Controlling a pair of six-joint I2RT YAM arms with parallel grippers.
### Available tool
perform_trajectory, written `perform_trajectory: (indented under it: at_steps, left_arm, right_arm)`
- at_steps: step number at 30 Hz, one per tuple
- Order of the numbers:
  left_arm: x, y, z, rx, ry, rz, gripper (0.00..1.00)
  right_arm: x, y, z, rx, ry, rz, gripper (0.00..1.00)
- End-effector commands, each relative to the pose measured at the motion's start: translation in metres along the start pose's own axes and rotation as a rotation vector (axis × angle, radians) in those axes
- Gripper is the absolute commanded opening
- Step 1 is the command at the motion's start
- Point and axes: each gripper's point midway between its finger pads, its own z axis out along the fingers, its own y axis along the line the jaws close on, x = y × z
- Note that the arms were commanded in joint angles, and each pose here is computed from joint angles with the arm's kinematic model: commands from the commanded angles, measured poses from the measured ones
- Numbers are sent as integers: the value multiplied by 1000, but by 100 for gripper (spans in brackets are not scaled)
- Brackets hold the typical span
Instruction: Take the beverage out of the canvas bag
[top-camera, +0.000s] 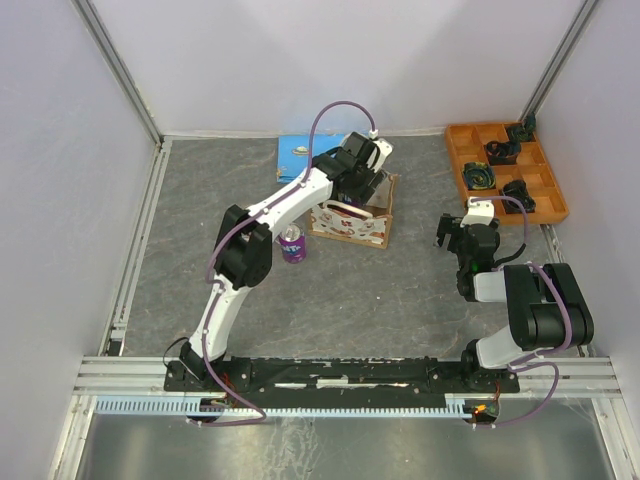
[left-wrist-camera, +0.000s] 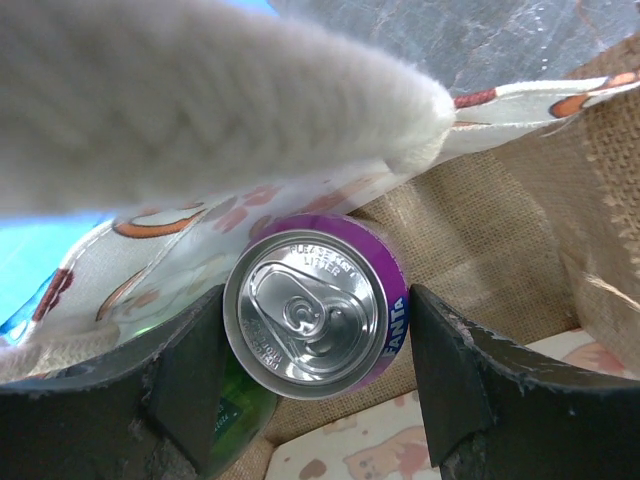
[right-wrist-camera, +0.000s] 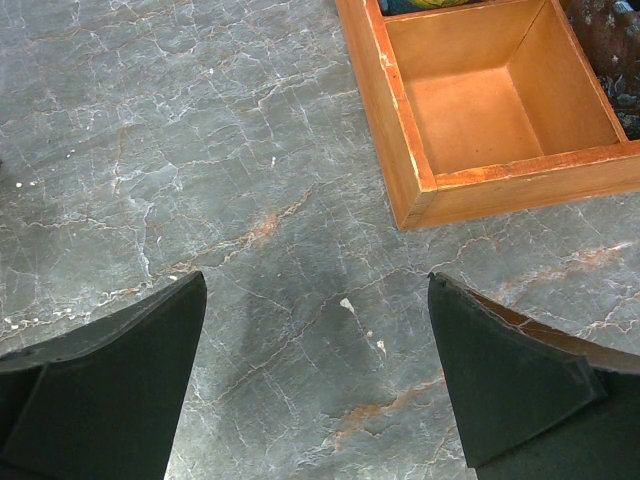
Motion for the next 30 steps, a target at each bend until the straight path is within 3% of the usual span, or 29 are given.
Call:
perform_trajectory:
  at_steps: [1,22,30]
  left_arm:
    - [-62,15,-39,26,-187,-1,3]
    - [-102,33,-117,16,-325,-12,3]
    - [-111,31,-141,83,-369,-26,3]
  right_arm:
    - [-20,2,5,-6,-58,-1,99]
    - [-19,2,5,-6,-58,-2,99]
    - [-19,2,5,-6,-57,-2,99]
